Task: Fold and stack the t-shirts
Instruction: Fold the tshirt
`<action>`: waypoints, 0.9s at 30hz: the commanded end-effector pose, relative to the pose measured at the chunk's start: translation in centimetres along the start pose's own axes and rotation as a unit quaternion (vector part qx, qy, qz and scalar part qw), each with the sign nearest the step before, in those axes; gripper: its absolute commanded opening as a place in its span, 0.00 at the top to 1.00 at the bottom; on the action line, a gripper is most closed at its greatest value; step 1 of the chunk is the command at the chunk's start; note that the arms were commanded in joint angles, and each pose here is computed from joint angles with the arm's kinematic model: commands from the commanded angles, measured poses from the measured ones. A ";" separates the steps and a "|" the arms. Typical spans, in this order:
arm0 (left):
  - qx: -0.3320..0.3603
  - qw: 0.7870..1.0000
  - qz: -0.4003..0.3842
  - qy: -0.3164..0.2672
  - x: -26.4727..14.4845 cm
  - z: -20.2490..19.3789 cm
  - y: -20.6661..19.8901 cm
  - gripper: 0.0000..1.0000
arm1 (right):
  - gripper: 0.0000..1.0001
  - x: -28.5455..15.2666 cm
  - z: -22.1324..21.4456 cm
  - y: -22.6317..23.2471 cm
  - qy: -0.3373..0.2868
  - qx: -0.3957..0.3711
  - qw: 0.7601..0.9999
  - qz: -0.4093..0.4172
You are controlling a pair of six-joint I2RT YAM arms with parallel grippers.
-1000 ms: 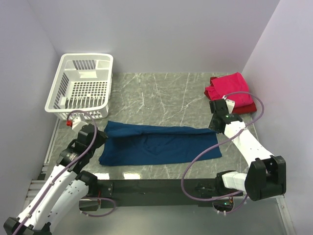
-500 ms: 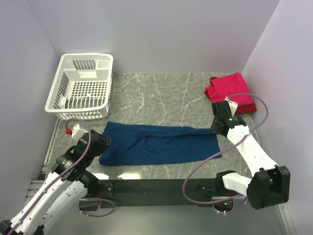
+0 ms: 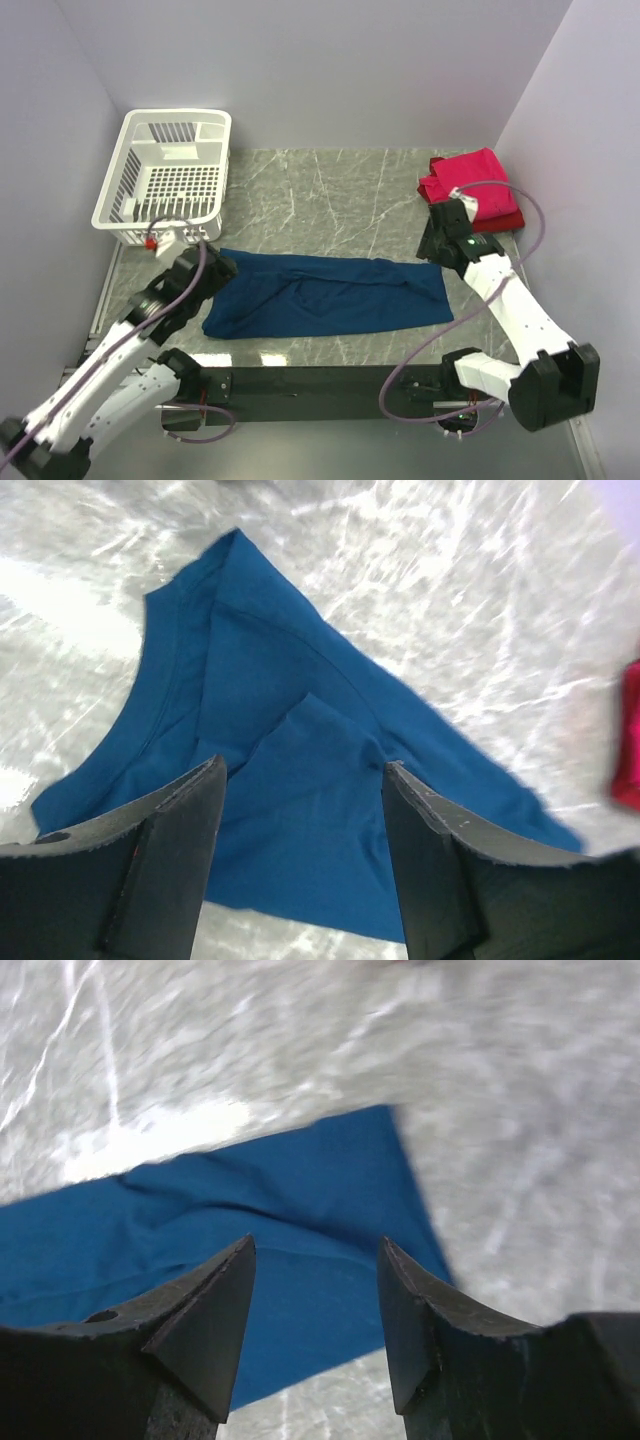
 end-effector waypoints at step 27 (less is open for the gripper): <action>0.248 0.966 0.070 0.016 10.8 -9.9 -3.8 0.27 | 0.44 4.0 -5.0 13.3 0.060 -0.111 0.975 0.180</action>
Point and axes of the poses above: each gripper's point midway between its finger pads, its own x axis out along the fingers, its own y axis along the line the jaws close on, z = x × y, the point moved 8 cm from there along -x, back along the fingers, and after that the axes turned 13 degrees about -x, right-handed, at the moved point
